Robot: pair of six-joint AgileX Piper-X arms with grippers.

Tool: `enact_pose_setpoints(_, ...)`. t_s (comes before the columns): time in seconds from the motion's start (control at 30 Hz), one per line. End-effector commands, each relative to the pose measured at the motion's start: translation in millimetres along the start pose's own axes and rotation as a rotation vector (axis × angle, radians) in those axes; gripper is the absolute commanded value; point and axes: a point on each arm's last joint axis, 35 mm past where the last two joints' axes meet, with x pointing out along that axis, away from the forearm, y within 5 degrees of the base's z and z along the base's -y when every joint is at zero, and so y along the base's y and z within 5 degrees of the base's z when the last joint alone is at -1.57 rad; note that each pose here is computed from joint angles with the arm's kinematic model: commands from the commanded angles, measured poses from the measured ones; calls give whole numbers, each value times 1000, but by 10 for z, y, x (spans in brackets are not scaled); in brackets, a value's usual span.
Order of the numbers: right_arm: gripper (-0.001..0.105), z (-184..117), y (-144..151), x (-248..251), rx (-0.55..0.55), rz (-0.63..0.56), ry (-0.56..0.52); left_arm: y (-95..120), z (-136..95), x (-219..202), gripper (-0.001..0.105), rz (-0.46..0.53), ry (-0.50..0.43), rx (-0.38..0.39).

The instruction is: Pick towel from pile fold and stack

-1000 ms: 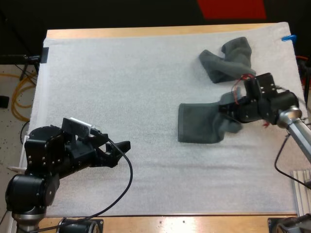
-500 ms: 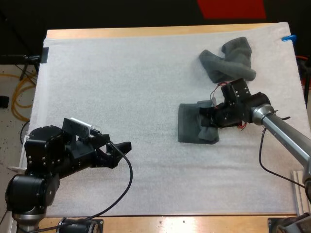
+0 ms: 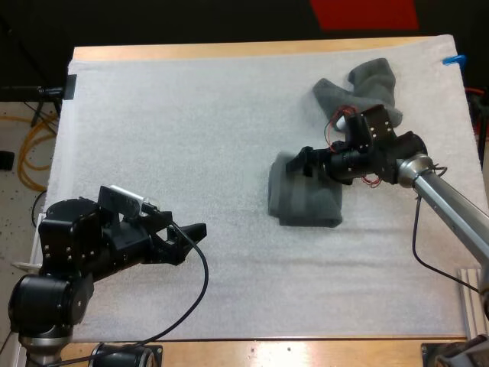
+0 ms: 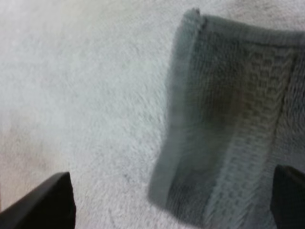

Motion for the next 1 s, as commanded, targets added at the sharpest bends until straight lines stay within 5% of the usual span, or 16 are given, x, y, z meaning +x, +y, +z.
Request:
enact_pose_setpoints(0.0, 81, 27, 94, -52, -36, 24, -13, -10, 4, 3, 75, -13, 4, 0)
enact_pose_setpoints(0.33, 81, -127, 346, 192, -115, 46, 19, -10, 4, 3, 75, -13, 4, 0)
enact_pose_setpoints(0.97, 77, -291, 253, 693, -2, 156, 157, -10, 4, 3, 75, -13, 4, 7)
